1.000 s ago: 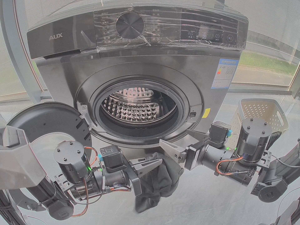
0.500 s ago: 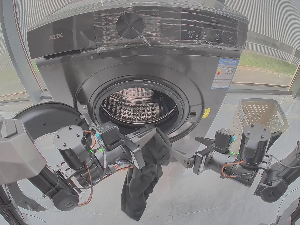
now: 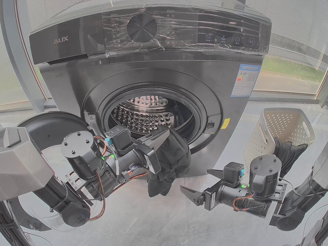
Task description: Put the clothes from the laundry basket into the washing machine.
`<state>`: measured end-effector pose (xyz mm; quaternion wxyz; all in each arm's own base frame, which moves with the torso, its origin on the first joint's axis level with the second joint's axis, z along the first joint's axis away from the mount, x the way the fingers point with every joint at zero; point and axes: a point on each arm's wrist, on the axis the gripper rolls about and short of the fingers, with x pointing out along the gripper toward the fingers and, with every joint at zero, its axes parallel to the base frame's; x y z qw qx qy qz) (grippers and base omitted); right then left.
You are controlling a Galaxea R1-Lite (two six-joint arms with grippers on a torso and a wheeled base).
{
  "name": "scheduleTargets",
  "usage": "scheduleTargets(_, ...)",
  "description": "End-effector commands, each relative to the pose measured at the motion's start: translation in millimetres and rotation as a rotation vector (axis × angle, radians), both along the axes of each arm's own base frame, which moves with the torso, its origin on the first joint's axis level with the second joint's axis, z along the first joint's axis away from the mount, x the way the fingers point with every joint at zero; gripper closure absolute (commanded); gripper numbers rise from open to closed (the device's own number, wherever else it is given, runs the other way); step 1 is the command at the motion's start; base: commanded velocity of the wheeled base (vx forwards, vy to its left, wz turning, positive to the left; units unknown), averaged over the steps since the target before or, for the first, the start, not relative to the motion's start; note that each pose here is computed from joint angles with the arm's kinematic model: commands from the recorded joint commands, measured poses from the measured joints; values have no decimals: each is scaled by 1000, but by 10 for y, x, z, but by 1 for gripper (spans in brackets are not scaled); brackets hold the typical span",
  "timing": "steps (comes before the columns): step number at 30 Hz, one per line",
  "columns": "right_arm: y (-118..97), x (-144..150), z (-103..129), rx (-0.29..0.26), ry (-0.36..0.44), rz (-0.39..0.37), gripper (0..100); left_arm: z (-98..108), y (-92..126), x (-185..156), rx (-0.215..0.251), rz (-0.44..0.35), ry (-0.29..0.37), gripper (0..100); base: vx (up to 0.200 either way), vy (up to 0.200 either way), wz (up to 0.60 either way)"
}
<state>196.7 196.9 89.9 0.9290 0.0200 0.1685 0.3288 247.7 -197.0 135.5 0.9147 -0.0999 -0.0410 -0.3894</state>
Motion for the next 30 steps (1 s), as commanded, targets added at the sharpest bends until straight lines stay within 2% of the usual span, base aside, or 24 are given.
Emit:
scheduleTargets(1,156,27,-218,-30,26,30,0,-1,-29,41,-6,8,-5,100,0,0,0)
scheduleTargets(7,371,33,-377,-5,13,75,0,-16,-39,54,-4,9,-3,100,0,0,0)
scheduleTargets(12,489,89,-506,-13,8,84,0,-16,-39,55,-5,12,-3,100,0,0,0)
scheduleTargets(30,537,196,-543,-4,-2,64,0,-19,-28,66,-7,61,3,100,0,0,0)
